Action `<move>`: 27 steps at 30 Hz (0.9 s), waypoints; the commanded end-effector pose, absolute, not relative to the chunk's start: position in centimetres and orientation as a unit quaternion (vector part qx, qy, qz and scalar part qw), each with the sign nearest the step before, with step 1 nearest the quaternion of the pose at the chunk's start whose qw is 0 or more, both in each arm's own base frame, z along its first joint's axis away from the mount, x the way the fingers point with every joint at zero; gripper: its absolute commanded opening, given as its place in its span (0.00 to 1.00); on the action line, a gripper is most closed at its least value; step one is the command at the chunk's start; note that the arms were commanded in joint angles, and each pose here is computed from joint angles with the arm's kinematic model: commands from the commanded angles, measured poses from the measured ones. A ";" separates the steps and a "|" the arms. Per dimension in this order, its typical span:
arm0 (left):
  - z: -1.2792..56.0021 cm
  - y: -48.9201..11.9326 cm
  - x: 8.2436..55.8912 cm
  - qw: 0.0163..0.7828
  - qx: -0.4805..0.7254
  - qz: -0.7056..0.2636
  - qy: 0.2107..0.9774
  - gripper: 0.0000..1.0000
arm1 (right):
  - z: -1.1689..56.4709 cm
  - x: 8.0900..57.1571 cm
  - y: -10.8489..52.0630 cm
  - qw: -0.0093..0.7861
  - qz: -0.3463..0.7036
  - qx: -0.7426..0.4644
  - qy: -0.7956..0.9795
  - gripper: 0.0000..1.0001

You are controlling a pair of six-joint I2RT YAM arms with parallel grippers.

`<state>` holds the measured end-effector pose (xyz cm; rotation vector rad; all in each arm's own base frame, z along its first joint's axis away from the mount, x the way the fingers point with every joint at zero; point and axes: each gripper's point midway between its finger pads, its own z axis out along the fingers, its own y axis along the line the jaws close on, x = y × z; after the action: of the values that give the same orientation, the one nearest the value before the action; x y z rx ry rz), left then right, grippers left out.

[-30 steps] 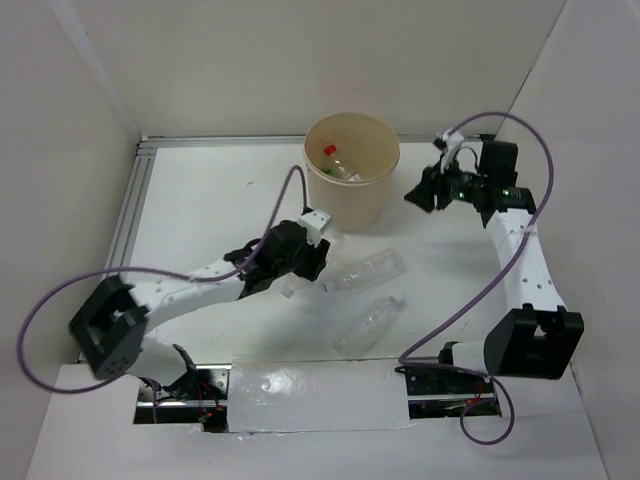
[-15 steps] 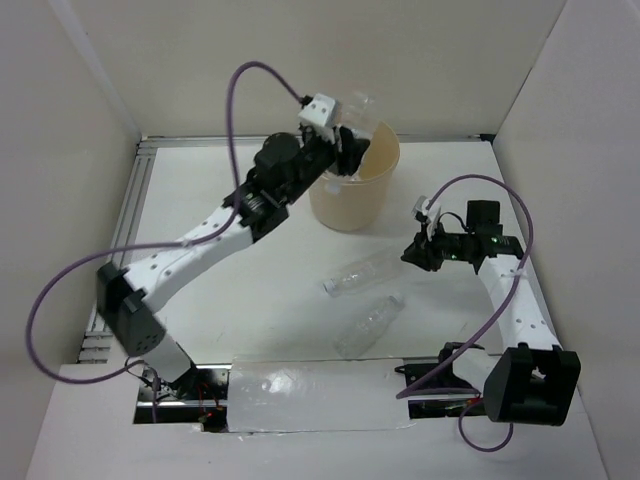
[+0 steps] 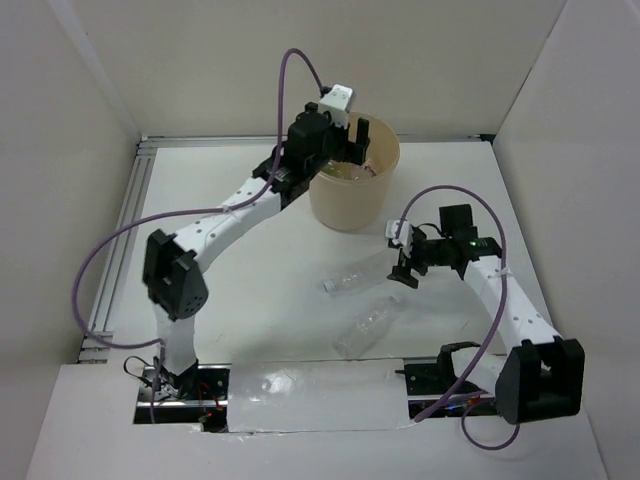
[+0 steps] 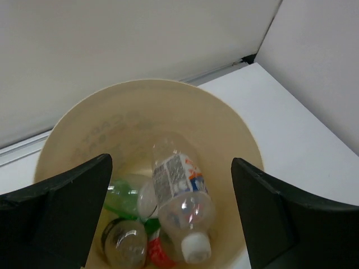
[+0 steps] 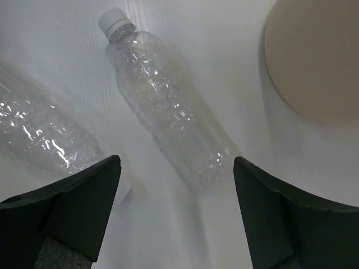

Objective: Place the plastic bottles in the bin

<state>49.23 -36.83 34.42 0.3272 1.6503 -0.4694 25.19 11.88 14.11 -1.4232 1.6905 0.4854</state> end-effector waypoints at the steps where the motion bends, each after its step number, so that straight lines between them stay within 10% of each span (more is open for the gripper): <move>1: 42.5 -34.1 41.8 0.682 0.182 -0.237 0.668 1.00 | 12.7 27.2 13.1 0.422 0.154 -0.645 0.618 0.88; 15: 21.2 -24.0 18.4 0.502 0.155 -0.304 0.795 1.00 | 4.9 31.1 15.9 0.334 0.100 -0.740 0.576 0.87; 24: 16.9 -21.8 15.7 0.473 0.116 -0.311 0.816 1.00 | 10.2 25.7 18.6 0.321 0.193 -0.762 0.529 0.11; 27: 17.1 -22.8 15.1 0.474 0.134 -0.343 0.800 1.00 | 18.4 24.5 21.1 0.403 0.217 -0.733 0.504 0.06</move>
<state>15.22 -21.64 15.82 0.3541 2.0169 -0.7419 26.17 18.43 10.40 -1.9576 1.4349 0.4723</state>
